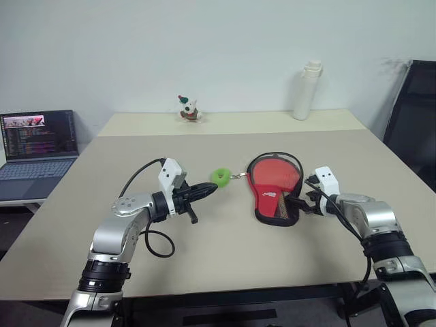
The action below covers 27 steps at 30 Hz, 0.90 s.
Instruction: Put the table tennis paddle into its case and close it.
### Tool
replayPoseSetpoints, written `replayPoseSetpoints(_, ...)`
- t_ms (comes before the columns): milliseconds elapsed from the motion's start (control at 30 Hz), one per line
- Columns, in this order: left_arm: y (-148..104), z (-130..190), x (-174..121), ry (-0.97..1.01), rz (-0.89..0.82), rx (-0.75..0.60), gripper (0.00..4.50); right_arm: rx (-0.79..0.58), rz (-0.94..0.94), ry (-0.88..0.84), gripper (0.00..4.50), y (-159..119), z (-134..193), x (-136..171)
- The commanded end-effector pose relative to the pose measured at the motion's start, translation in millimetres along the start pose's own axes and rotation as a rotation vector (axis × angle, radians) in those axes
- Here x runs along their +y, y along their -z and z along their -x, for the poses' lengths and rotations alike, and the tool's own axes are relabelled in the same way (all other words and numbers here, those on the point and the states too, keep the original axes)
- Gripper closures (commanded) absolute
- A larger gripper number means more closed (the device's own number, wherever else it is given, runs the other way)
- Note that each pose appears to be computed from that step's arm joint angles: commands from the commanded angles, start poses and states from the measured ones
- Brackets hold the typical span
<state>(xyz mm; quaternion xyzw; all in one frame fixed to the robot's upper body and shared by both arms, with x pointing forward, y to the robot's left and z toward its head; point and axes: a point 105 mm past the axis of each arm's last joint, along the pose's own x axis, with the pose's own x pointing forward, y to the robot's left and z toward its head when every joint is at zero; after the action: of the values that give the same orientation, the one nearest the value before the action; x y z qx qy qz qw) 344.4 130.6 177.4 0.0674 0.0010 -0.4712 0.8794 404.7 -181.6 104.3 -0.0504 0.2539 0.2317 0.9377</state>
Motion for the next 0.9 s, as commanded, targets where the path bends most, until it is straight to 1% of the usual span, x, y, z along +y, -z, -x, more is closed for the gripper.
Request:
replayPoseSetpoints(33,-16.5,1.6,-2.4,0.008,-0.059,-0.032,4.46,0.079,-0.007,-0.079,0.0,16.3,-14.3,19.4)
replayPoseSetpoints(67,-15.9,2.4,-2.1,0.006,-0.062,-0.028,4.46,0.087,-0.009,-0.086,0.0,17.9,-15.9,20.8)
replayPoseSetpoints(167,-14.3,5.6,-2.0,0.001,-0.064,-0.021,4.5,0.101,-0.013,-0.099,0.59,21.4,-20.3,24.5)
replayPoseSetpoints(267,-11.3,10.2,-1.1,-0.009,-0.063,-0.007,4.5,0.104,-0.034,-0.122,1.49,21.9,-23.0,29.6)
replayPoseSetpoints(400,-6.4,17.1,-2.2,-0.008,-0.061,0.014,4.5,0.095,-0.064,-0.155,2.81,18.3,-24.7,36.5)
replayPoseSetpoints(567,2.9,32.1,-11.3,0.056,-0.029,0.051,4.5,0.072,-0.101,-0.234,4.33,8.7,-24.8,53.8)
replayPoseSetpoints(600,6.2,35.8,-12.7,0.067,-0.026,0.07,4.5,0.061,-0.111,-0.251,4.48,5.4,-24.3,57.9)
replayPoseSetpoints(767,18.8,54.2,-23.1,0.142,-0.022,0.163,4.5,0.032,-0.111,-0.364,4.48,-7.8,-15.6,84.9)
replayPoseSetpoints(900,22.7,63.9,-35.1,0.209,-0.011,0.206,4.5,0.038,-0.102,-0.445,4.48,-7.8,-6.1,108.8)
